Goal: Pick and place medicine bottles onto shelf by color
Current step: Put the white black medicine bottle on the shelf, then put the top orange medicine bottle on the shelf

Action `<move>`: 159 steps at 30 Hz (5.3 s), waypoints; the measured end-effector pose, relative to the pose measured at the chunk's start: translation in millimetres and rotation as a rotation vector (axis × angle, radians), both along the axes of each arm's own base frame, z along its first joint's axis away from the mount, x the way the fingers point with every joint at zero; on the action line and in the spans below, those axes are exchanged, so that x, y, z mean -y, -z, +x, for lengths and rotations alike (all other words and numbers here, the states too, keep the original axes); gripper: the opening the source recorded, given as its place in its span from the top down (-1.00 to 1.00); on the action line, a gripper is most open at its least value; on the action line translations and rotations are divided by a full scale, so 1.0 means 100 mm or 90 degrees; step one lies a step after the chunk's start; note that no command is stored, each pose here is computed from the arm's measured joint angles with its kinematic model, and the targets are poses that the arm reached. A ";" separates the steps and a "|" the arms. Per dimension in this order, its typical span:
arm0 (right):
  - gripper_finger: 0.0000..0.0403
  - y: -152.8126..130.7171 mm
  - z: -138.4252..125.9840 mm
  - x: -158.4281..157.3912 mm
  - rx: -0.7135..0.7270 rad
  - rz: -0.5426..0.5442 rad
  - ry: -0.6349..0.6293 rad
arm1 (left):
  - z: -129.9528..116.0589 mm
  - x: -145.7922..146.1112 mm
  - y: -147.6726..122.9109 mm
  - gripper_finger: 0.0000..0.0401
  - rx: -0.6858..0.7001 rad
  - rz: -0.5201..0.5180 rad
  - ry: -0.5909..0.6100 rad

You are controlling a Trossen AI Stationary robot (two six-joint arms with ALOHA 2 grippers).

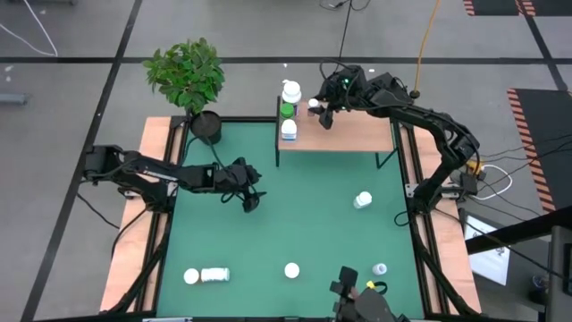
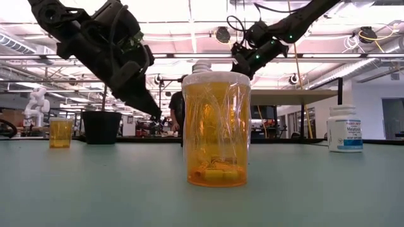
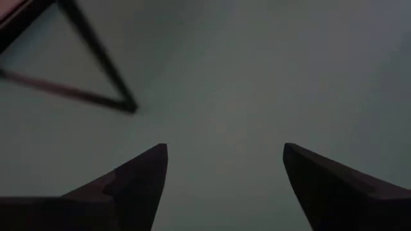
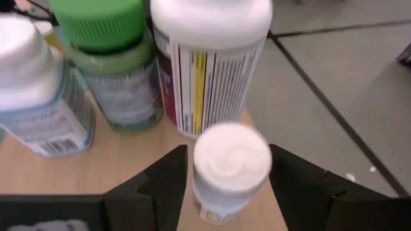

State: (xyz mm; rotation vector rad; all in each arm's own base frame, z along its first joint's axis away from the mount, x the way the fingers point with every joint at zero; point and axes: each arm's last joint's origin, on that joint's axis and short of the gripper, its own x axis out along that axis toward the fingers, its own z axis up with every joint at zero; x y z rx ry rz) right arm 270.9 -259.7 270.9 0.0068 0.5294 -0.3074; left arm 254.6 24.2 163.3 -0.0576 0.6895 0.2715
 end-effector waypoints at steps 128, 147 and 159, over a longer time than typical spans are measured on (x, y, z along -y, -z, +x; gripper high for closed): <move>-0.27 0.75 -0.62 -1.98 0.283 -0.026 -0.091 | -1.27 -0.25 -0.18 -0.36 -0.269 -0.210 -0.503; -0.27 0.78 -0.60 -2.04 0.262 -0.028 -0.115 | -1.28 -0.28 -0.18 -0.03 -0.262 -0.203 -0.524; -0.27 0.76 -0.59 -2.09 0.279 0.020 -0.157 | -1.17 -0.23 -0.45 -0.03 -0.246 -0.277 -0.442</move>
